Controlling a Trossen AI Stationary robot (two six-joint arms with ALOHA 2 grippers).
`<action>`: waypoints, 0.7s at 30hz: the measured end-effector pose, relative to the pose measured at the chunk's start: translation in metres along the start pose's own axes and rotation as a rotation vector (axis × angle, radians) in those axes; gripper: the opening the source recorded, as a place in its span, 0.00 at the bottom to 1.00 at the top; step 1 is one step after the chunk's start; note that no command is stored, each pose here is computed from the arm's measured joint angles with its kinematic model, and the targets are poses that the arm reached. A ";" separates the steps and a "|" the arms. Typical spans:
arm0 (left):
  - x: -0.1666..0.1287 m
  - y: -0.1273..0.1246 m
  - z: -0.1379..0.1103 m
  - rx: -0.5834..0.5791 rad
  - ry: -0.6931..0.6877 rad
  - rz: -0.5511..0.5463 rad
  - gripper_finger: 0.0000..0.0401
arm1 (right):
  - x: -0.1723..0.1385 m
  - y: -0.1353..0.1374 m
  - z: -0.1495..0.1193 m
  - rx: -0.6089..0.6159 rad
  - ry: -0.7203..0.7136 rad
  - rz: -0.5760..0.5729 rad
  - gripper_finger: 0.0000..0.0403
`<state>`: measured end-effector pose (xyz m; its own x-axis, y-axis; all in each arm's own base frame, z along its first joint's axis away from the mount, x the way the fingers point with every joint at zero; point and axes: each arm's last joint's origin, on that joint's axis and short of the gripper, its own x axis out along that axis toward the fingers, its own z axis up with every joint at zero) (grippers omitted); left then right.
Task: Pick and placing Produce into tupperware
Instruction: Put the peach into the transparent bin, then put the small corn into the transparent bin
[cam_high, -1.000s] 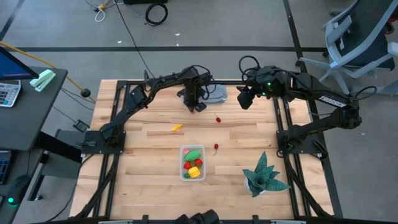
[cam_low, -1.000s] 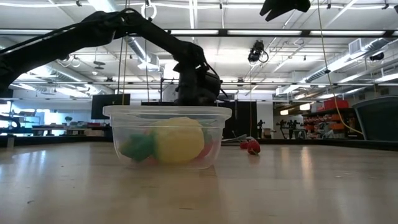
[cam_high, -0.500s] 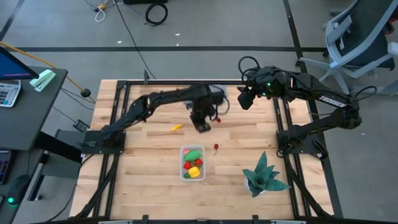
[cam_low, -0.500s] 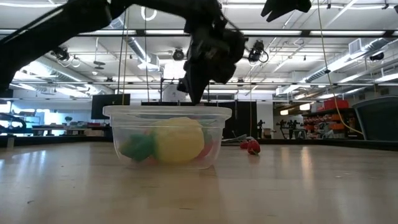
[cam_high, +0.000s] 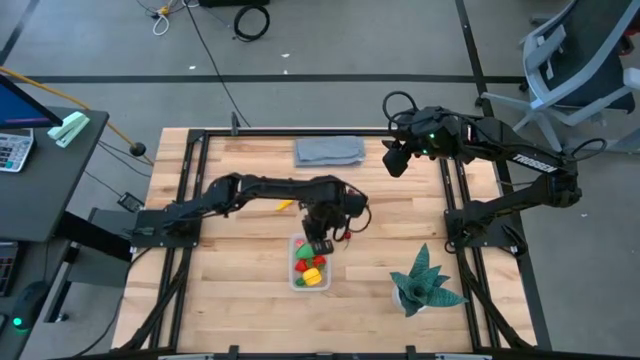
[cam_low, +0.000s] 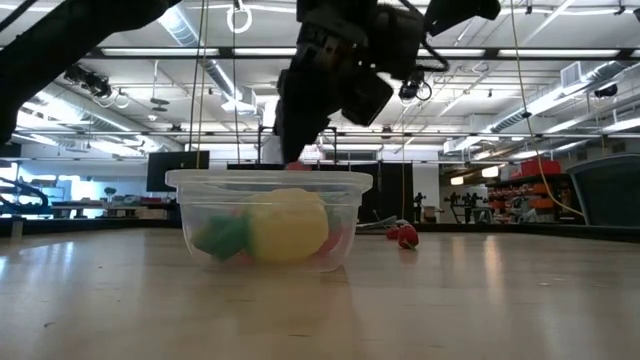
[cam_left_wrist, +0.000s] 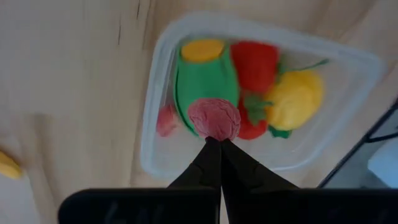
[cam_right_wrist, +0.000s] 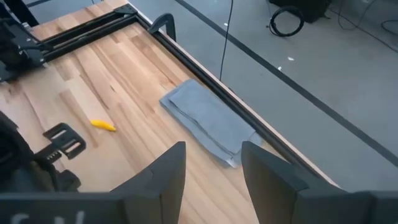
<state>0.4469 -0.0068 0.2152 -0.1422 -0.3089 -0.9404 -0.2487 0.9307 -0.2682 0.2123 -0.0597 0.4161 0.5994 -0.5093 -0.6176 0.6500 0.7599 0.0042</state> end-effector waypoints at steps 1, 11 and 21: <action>0.005 -0.001 -0.001 -0.015 0.018 0.006 0.01 | 0.000 0.000 0.000 -0.004 0.000 0.000 0.41; 0.032 -0.020 -0.010 -0.067 0.089 0.100 0.07 | 0.000 0.000 0.000 -0.029 0.000 0.000 0.41; 0.028 -0.019 -0.012 -0.056 0.072 0.118 0.36 | 0.000 0.000 0.000 -0.029 0.000 0.000 0.41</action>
<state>0.4363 -0.0357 0.1969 -0.2417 -0.2130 -0.9467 -0.2785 0.9498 -0.1425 0.2123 -0.0598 0.4161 0.5995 -0.5091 -0.6176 0.6361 0.7714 -0.0184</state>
